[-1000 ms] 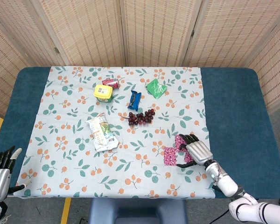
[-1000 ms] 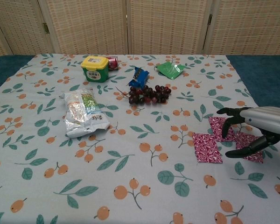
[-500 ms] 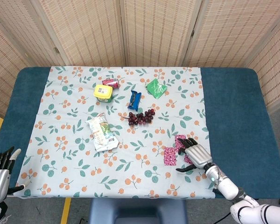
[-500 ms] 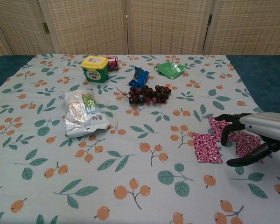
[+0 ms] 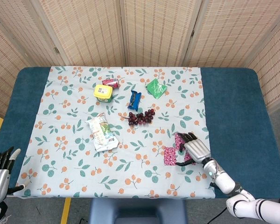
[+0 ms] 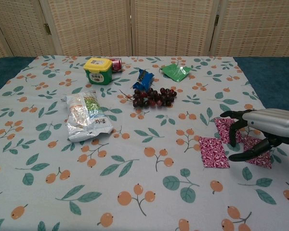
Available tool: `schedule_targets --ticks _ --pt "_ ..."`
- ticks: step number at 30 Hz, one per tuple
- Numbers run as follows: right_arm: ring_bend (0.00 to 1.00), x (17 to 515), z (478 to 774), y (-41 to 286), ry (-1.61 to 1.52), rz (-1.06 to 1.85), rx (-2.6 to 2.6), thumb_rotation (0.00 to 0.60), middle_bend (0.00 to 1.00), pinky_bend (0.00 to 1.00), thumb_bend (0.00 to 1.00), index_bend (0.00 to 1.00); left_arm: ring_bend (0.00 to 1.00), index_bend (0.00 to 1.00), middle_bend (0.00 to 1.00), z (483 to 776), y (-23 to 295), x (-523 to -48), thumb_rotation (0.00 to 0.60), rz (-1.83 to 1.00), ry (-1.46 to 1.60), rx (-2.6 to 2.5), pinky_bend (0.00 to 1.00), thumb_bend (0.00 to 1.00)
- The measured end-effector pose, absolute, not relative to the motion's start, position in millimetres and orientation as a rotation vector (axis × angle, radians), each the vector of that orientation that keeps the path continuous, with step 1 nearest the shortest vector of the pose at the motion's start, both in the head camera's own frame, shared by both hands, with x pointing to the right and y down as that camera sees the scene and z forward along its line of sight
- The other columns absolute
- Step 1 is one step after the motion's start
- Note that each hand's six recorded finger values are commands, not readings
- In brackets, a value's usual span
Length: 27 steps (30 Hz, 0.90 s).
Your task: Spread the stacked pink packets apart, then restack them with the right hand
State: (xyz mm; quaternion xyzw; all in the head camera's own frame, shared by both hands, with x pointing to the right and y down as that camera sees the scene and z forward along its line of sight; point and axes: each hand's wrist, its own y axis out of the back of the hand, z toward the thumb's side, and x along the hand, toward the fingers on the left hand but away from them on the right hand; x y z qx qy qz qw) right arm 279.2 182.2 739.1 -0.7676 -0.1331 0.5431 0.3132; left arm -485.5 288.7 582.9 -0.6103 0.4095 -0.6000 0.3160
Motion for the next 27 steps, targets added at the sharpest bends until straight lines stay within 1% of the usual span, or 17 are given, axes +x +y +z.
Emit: schedule_targets --ticks 9,17,24,27 --pt "0.0 279.7 738.4 170.0 -0.382 1.435 -2.013 0.231 0.04 0.0 0.08 0.33 0.03 0.01 0.0 583.1 289.6 -486.8 0.6 -1.585 1.08 -1.605 0.0 0.19" --pt "0.0 279.0 729.8 171.4 -0.41 1.421 -2.034 0.234 0.04 0.0 0.08 0.33 0.03 0.01 0.0 583.7 288.7 -484.8 0.6 -1.578 1.077 -1.611 0.0 0.19" --pt "0.0 273.3 710.1 181.3 -0.475 1.383 -2.116 0.292 0.04 0.0 0.08 0.32 0.03 0.01 0.0 583.3 287.4 -483.3 0.6 -1.569 1.076 -1.615 0.0 0.19" --pt "0.0 272.1 704.4 184.8 -0.496 1.373 -2.122 0.379 0.04 0.0 0.08 0.31 0.03 0.01 0.0 583.4 287.7 -481.6 0.6 -1.562 1.074 -1.622 0.0 0.19"
